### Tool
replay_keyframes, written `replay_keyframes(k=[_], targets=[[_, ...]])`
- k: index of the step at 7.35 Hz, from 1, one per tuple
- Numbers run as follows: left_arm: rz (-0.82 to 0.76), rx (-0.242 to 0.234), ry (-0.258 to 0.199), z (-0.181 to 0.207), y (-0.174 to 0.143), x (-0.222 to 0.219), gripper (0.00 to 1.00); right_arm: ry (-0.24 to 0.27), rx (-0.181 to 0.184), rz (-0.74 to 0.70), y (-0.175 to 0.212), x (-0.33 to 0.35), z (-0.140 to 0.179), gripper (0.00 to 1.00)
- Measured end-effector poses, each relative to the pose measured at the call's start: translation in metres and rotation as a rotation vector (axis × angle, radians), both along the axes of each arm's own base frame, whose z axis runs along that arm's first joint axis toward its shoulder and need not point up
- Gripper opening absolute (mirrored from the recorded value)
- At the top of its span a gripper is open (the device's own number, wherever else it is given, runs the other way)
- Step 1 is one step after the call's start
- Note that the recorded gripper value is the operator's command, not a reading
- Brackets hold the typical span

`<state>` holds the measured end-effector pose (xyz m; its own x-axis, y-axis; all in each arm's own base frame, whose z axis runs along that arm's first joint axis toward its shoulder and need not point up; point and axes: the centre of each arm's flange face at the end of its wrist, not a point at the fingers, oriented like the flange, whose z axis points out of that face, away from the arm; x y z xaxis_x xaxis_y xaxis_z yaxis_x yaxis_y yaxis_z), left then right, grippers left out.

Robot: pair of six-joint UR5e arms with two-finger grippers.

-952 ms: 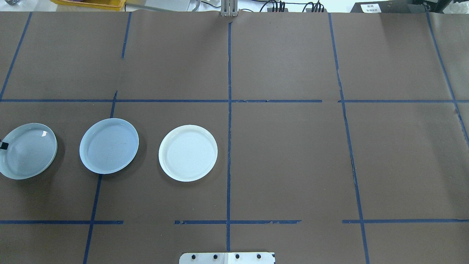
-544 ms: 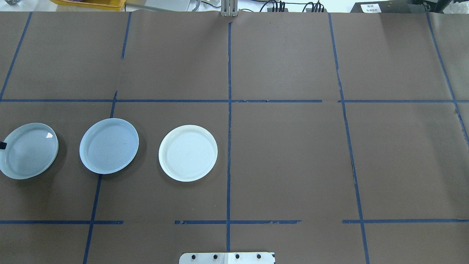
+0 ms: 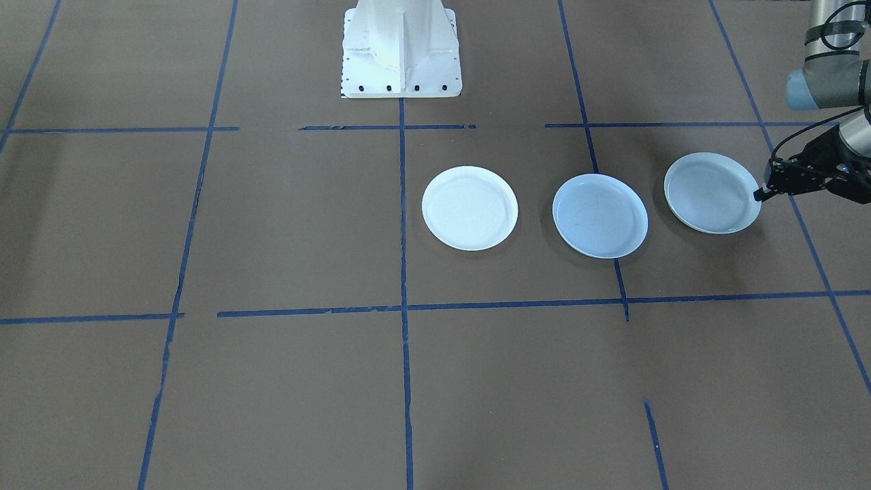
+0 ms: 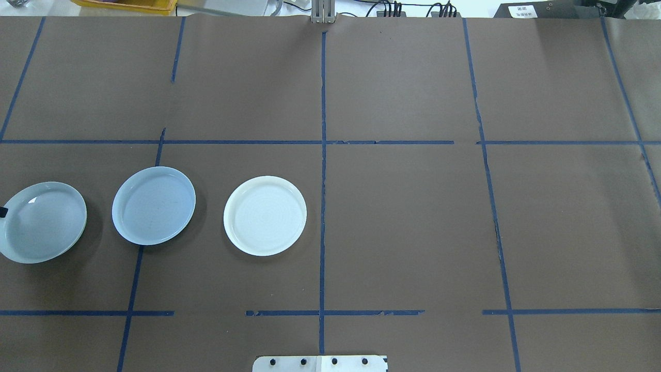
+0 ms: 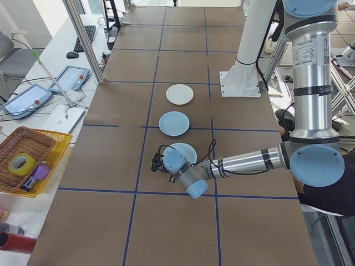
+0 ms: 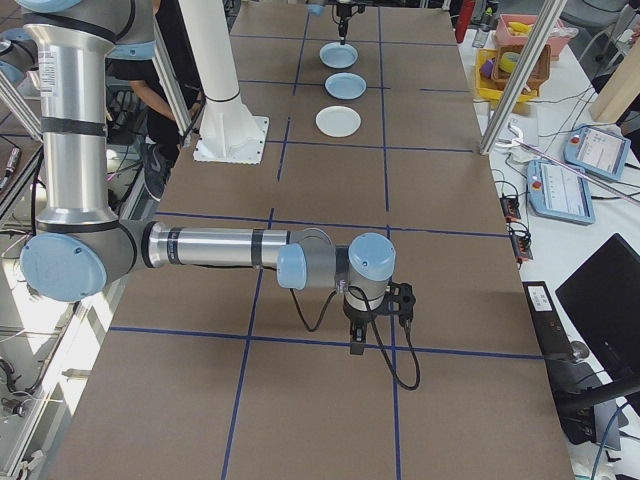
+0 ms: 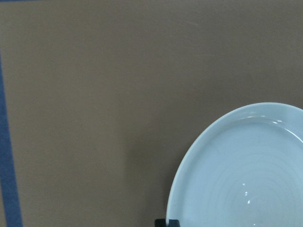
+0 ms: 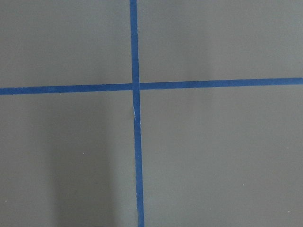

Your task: Stack plate in center

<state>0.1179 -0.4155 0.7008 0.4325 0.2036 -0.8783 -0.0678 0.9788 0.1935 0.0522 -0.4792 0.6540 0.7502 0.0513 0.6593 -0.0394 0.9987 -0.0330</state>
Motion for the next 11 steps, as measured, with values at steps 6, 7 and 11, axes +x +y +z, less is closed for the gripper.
replay_keyframes(k=[6,7,11], targets=[[-0.045,-0.071,0.147,-0.045,-0.015,-0.046,0.00,0.000,0.000,0.000,0.000,0.000,0.000,1.00],[-0.087,-0.093,0.141,-0.071,-0.031,-0.035,0.00,0.000,0.000,0.000,0.000,0.000,0.000,1.00],[-0.155,-0.220,0.126,-0.152,-0.057,0.075,0.00,0.000,0.000,0.000,0.000,0.000,0.000,1.00]])
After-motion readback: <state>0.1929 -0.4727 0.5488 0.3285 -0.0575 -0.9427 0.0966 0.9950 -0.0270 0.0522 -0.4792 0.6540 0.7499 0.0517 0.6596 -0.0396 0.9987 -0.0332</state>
